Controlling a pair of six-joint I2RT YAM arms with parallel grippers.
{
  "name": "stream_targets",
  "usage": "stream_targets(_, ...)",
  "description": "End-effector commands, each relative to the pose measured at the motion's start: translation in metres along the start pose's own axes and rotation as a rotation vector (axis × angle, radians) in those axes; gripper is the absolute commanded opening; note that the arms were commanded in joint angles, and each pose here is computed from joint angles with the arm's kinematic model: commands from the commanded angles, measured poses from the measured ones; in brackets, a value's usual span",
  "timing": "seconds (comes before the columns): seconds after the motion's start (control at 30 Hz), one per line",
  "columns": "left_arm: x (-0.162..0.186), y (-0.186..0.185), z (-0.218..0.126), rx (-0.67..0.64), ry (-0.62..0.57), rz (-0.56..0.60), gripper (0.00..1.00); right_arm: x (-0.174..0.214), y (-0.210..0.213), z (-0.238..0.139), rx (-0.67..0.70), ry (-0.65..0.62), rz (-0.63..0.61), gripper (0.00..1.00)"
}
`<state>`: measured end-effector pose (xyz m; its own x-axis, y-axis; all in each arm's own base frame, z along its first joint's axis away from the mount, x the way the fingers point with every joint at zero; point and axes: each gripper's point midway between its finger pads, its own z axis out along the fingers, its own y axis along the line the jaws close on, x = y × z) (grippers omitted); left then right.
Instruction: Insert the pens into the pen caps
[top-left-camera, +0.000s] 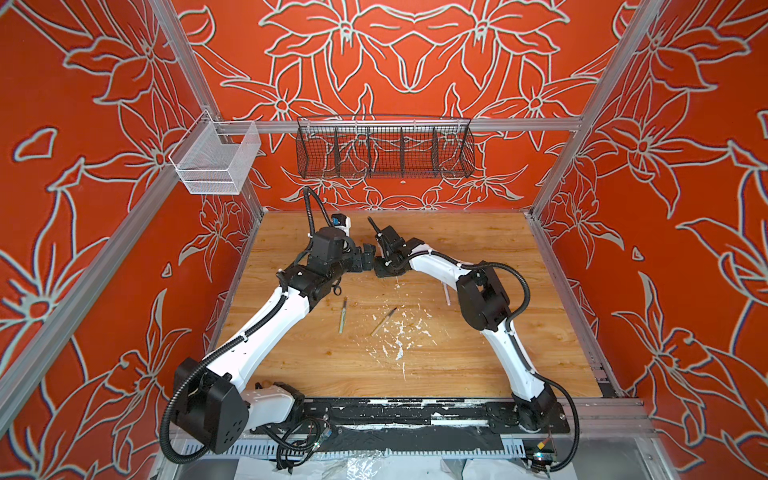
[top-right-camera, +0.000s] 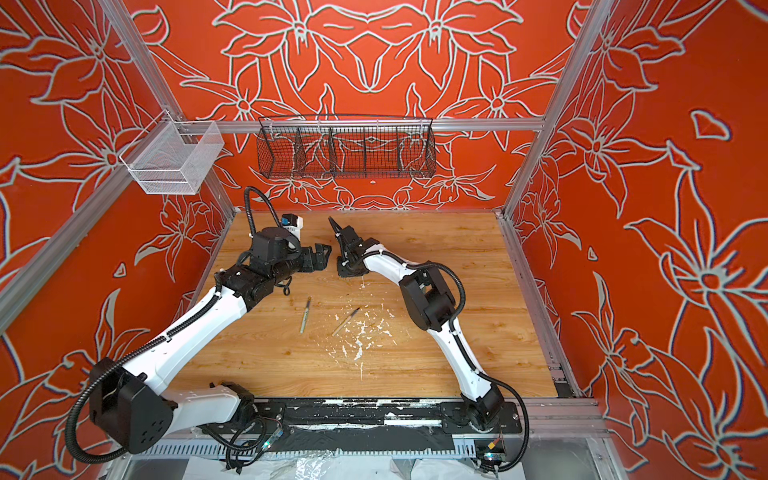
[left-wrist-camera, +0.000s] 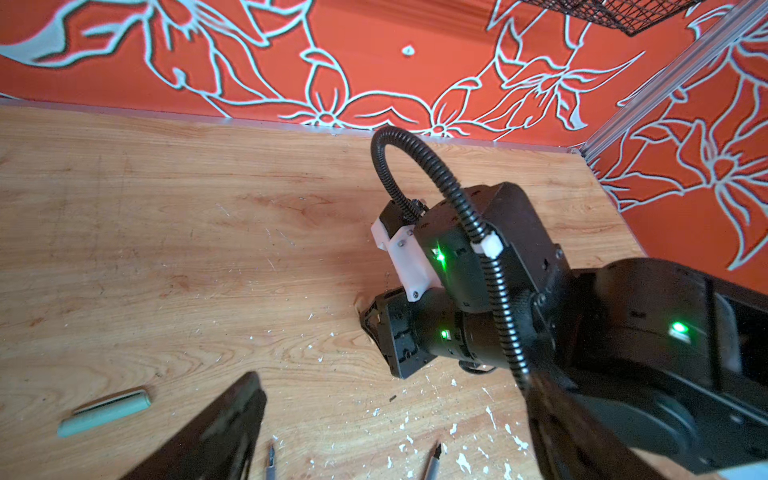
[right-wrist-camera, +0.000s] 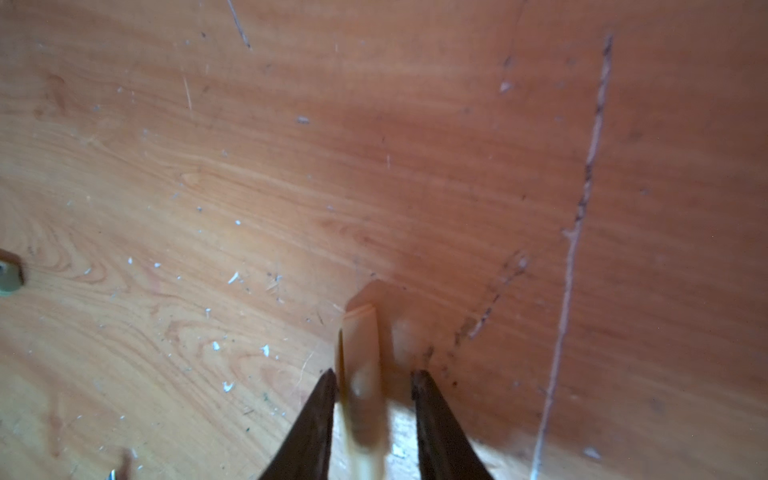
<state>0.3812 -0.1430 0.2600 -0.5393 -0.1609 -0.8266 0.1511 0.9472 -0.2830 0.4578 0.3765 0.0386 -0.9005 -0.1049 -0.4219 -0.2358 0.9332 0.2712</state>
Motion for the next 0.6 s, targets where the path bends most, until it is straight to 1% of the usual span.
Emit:
stream_targets(0.0,-0.009,-0.005,-0.008,0.023,-0.039,-0.013,0.96,0.014,-0.011,0.012,0.108,0.042,-0.031,0.31)
stream_targets(0.17,-0.010,-0.005,-0.009,0.028,-0.044,-0.017,0.96,0.013,-0.010,0.014,0.139,0.044,-0.051,0.28)
stream_targets(0.37,-0.013,-0.004,-0.012,0.034,-0.054,-0.022,0.96,0.019,0.000,0.018,0.121,0.070,-0.081,0.28)
stream_targets(0.43,-0.013,-0.005,-0.012,0.038,-0.056,-0.026,0.96,0.023,0.002,0.018,0.119,0.079,-0.082,0.24)
stream_targets(0.57,-0.014,-0.003,-0.012,0.036,-0.061,-0.028,0.96,0.017,0.004,0.008,0.121,0.045,-0.078,0.18)
